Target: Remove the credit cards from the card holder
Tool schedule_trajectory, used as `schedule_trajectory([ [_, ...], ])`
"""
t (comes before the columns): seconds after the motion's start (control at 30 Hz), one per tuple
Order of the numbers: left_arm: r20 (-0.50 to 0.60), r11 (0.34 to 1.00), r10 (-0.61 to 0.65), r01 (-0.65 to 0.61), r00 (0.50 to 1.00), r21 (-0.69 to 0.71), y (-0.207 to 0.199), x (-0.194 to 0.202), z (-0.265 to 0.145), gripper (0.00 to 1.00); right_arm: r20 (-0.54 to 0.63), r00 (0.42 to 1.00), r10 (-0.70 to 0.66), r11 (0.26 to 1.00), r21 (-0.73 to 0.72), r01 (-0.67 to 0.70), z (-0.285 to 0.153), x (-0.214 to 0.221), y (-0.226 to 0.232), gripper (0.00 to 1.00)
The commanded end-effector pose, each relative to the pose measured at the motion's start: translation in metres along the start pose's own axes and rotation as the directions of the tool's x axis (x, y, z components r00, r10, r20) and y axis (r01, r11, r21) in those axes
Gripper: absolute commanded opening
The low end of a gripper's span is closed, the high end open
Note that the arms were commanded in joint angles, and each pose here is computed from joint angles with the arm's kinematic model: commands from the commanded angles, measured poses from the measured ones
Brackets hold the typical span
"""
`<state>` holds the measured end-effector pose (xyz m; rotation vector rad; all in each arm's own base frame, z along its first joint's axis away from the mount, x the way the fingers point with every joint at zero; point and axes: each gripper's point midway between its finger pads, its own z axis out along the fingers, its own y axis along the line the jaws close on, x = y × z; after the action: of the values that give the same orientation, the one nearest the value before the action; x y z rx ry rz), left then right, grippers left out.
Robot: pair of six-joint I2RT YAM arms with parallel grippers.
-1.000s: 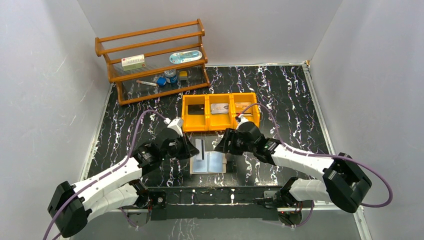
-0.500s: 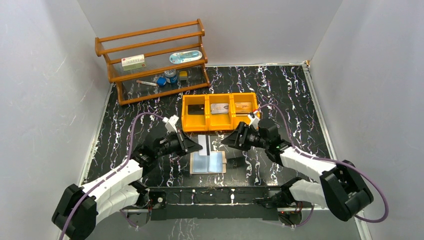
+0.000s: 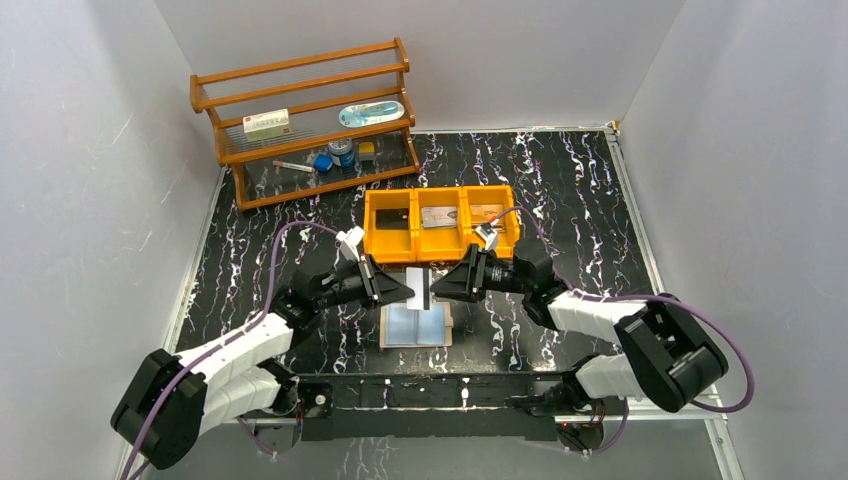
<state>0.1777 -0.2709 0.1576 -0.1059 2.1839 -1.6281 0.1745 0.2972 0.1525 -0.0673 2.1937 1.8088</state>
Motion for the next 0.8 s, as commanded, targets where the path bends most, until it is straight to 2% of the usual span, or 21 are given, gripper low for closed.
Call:
schedule_trajectory([
  [0.0, -0.006, 0.995, 0.043, -0.042, 0.999, 0.09, -0.029, -0.004, -0.006, 0.0, -0.009, 0.999, -0.044, 0.993, -0.107, 0.042, 0.004, -0.003, 0.023, 0.55],
  [0.13, -0.028, 0.994, 0.041, -0.037, 0.999, 0.106, -0.034, 0.0, -0.007, 0.0, -0.045, 0.999, -0.025, 0.98, -0.196, 0.016, 0.004, 0.0, 0.039, 0.44],
  [0.27, -0.044, 0.993, 0.047, -0.042, 0.998, 0.108, -0.032, 0.003, -0.007, 0.0, -0.057, 0.998, -0.034, 0.972, -0.235, 0.019, 0.005, 0.004, 0.047, 0.39],
  [0.77, -0.012, 0.992, 0.041, -0.039, 0.999, 0.12, -0.028, 0.002, -0.007, 0.0, -0.101, 0.995, -0.024, 0.964, -0.265, -0.003, 0.004, 0.013, 0.052, 0.19],
])
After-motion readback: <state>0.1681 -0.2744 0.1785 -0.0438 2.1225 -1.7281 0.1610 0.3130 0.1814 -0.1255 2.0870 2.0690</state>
